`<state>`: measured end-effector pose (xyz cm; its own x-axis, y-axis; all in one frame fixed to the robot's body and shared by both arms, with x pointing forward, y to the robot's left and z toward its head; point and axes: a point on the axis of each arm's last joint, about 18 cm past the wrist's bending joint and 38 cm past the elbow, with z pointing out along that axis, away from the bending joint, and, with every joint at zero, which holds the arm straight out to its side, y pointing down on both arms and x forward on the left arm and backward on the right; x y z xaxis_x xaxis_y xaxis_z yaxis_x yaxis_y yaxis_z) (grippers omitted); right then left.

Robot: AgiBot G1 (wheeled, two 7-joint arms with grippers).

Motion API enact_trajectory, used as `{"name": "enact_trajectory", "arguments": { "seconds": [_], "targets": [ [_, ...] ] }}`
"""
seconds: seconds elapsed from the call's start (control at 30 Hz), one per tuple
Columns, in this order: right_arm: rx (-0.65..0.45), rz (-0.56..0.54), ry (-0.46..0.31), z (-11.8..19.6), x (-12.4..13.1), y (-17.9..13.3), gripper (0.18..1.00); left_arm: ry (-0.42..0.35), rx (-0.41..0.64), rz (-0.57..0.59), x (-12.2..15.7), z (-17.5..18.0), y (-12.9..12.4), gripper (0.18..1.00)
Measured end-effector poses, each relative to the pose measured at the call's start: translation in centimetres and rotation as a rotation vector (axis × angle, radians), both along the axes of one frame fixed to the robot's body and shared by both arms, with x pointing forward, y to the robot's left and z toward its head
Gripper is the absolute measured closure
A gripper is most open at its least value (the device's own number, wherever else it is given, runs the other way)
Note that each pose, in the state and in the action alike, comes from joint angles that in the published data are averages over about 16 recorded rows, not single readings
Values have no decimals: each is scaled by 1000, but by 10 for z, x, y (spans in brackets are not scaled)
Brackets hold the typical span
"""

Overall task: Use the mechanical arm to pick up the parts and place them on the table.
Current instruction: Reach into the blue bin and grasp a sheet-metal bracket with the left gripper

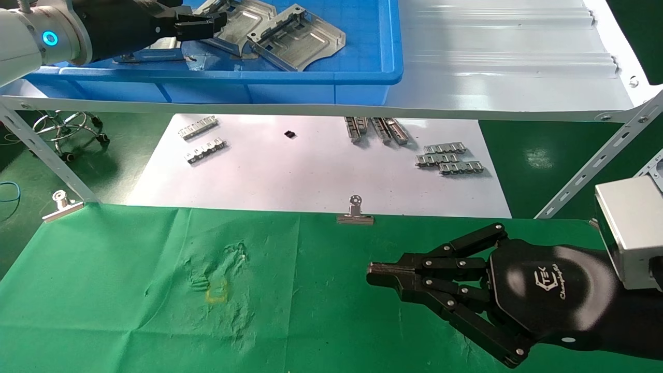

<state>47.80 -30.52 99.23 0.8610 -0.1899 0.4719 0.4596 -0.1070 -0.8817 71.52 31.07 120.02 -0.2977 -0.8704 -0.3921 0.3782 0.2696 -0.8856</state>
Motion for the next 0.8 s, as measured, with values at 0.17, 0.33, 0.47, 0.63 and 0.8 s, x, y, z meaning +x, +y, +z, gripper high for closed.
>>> {"name": "enact_trajectory", "arguments": {
  "seconds": [0.17, 0.33, 0.47, 0.63, 0.8],
  "targets": [
    [0, 0, 0, 0, 0, 0, 987, 0, 9, 8, 2, -1, -1, 330],
    [0, 0, 0, 0, 0, 0, 987, -2, 18, 18, 3, -2, 0, 419],
    [0, 0, 0, 0, 0, 0, 987, -3, 21, 24, 3, -3, 0, 522],
    [0, 0, 0, 0, 0, 0, 987, -6, 23, 29, 4, -3, 1, 639],
    [0, 0, 0, 0, 0, 0, 987, -10, 26, 34, 4, -2, 2, 750]
  ]
}}
